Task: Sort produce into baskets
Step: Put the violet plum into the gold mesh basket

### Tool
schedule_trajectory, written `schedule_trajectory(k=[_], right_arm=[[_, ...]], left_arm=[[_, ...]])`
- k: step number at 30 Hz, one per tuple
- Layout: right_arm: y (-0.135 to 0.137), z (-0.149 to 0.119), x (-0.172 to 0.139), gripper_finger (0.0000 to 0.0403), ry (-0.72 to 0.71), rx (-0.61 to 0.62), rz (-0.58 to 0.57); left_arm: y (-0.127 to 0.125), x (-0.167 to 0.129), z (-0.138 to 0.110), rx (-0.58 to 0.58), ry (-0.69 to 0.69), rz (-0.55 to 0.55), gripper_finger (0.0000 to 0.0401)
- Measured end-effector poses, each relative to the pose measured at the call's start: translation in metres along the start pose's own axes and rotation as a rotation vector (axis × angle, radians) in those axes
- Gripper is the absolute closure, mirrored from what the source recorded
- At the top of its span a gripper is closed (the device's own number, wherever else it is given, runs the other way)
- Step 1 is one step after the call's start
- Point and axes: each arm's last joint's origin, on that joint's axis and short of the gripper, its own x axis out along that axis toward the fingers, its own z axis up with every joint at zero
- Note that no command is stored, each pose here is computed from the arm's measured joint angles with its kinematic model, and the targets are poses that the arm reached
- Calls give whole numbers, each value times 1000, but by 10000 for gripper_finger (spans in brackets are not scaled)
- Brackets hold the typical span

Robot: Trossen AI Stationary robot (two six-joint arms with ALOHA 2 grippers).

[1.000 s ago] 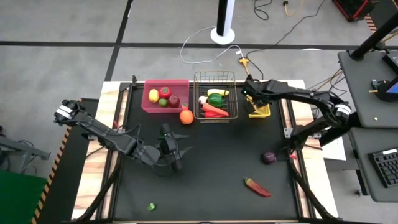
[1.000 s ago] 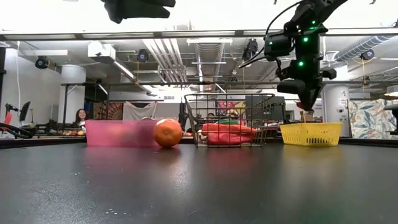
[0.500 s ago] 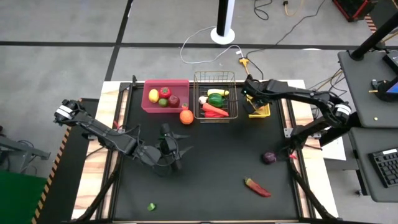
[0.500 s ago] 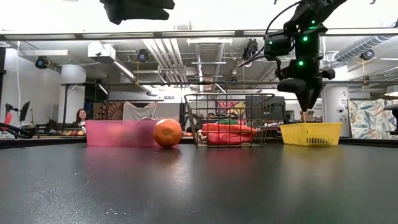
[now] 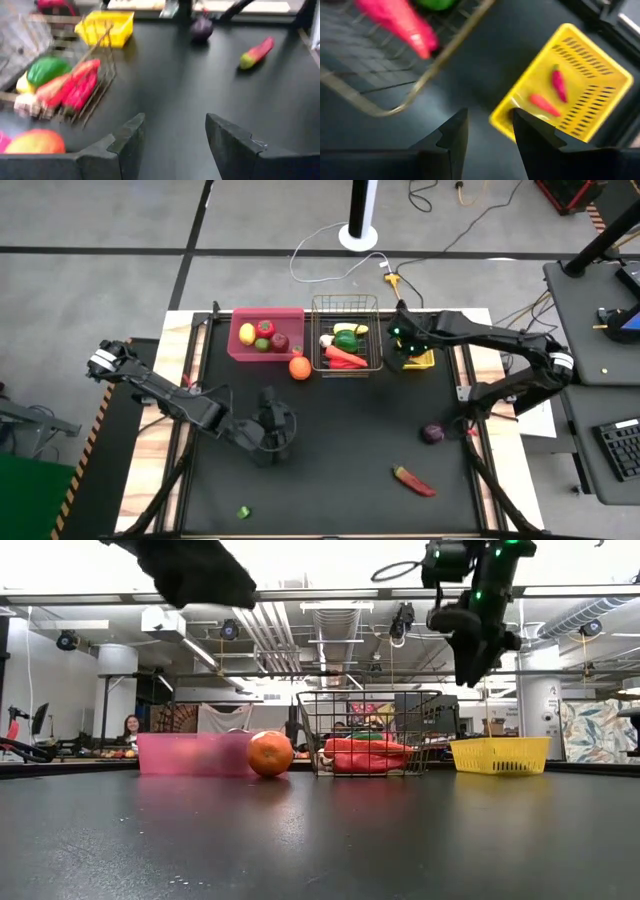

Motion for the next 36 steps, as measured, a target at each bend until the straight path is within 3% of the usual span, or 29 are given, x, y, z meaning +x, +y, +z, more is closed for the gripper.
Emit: schedule_trajectory(k=[11,19,27,36], right_arm=[[39,-35,-17,223,109,-100,32],[60,-62,-27,145,182,-150,46],[60,-79,-31,46,267,-93,-39],[64,-109,-20,33,425,-39,-62]], left_arm=[[8,-2,-19,-84,163,76,212],[8,-2,-19,-85,163,76,212],[8,-2,-19,-85,163,76,212],[8,-2,-19,-85,163,77,212]])
